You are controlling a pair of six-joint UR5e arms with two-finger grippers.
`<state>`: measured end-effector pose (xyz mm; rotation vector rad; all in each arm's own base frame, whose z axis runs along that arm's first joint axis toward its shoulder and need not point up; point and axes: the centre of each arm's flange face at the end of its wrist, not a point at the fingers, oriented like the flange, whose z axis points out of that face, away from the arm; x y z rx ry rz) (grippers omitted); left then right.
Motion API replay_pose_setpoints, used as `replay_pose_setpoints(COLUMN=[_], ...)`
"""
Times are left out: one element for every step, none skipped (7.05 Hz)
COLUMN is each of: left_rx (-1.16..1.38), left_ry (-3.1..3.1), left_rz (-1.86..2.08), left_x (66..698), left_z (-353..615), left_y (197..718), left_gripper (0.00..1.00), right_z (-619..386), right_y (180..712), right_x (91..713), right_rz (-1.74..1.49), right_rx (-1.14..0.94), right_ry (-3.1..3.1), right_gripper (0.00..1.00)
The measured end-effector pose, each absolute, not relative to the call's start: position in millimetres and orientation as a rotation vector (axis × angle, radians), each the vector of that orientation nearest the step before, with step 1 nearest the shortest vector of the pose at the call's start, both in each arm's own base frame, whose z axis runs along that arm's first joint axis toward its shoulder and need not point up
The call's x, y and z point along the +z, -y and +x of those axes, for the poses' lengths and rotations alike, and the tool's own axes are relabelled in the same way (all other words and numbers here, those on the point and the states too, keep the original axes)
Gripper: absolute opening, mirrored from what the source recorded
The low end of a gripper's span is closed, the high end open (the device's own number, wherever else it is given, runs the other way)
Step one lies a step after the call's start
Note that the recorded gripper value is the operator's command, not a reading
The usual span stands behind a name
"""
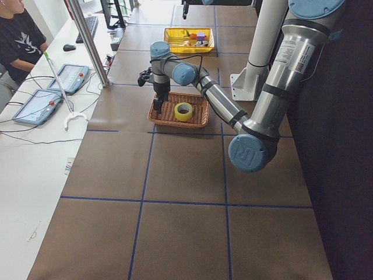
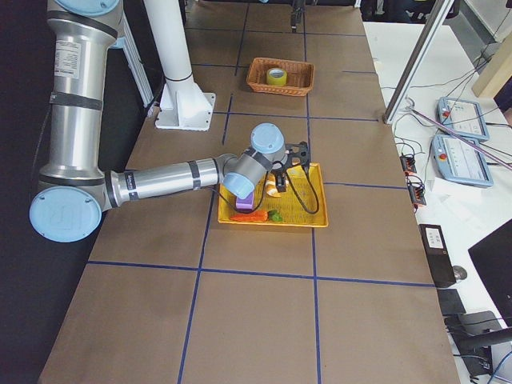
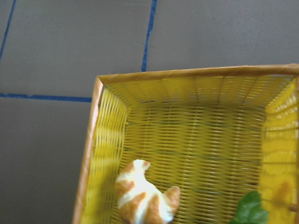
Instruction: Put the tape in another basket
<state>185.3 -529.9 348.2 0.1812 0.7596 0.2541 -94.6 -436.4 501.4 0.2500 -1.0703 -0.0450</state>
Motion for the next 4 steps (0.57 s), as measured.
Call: replay_pose_setpoints(left_rx=[0.302, 0.336, 0.344, 0.31], left_ry=[-0.74, -0.732, -0.759, -0.797], left_rz=[0.183, 0.175, 0.155, 0.133], left_x=[395, 444, 503, 549], left_z=[132, 79, 20, -26], left_y=[544, 561, 567, 553], left_gripper=[1.0, 1.0, 1.0, 1.0], right_z=[-63, -36, -7, 17], right_y=[433, 429, 426, 426], right_x=[525, 543, 562, 577], right_rz=[0.255, 0.255, 0.236, 0.201], right_rx=[-0.105, -0.138, -0.152, -0.154], right_ry=[1.024, 0.985, 0.945, 0.905], right_gripper=[1.0, 1.0, 1.0, 1.0])
